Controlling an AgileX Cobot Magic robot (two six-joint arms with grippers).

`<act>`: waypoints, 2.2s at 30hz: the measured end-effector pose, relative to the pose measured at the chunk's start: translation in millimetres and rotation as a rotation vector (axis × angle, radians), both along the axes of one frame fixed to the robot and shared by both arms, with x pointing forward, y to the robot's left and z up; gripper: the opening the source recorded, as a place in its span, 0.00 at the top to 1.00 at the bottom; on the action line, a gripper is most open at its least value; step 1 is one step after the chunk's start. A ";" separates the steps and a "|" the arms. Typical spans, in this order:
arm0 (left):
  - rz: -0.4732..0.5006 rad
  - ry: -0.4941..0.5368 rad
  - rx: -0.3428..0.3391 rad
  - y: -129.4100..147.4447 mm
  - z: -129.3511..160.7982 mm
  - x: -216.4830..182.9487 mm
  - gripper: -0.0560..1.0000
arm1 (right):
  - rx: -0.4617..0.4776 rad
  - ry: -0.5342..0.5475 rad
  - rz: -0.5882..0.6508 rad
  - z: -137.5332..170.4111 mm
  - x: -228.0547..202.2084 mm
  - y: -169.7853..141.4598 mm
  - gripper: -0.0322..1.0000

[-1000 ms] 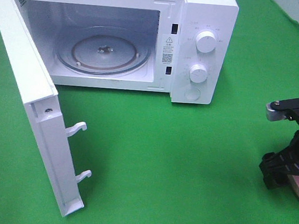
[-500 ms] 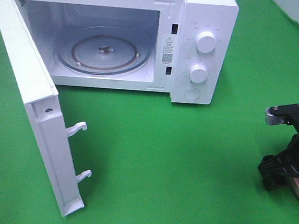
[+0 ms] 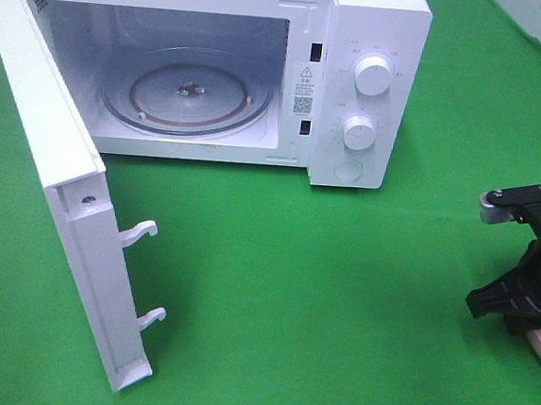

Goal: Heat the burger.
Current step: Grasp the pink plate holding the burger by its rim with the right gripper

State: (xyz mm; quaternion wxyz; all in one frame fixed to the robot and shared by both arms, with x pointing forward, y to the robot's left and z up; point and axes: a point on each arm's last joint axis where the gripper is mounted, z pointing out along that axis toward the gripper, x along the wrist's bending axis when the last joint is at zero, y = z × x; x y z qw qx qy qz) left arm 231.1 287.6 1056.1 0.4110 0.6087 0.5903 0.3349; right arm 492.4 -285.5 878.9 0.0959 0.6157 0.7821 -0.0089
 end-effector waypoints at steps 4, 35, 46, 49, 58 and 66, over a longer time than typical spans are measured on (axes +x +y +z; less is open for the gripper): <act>0.000 0.000 0.000 0.0 0.0 0.0 0.01 | 0.000 0.005 -0.009 0.2 -0.6 -0.1 0.83; 0.000 0.000 0.000 0.0 0.0 0.0 0.01 | -0.186 0.033 -0.036 18.9 -12.2 10.9 0.95; 0.000 0.000 0.000 0.0 0.0 0.0 0.01 | -0.276 0.048 -0.014 21.6 -19.5 25.7 0.95; 0.000 0.000 0.000 0.0 0.0 0.0 0.01 | -0.282 0.050 -0.011 21.8 -20.2 27.1 0.95; 0.000 0.000 0.000 0.0 0.0 0.0 0.01 | -0.338 0.058 0.091 23.6 -29.9 51.5 0.95; 0.000 0.000 0.000 0.0 0.0 0.0 0.01 | -0.340 0.007 0.163 36.8 -50.8 68.3 0.95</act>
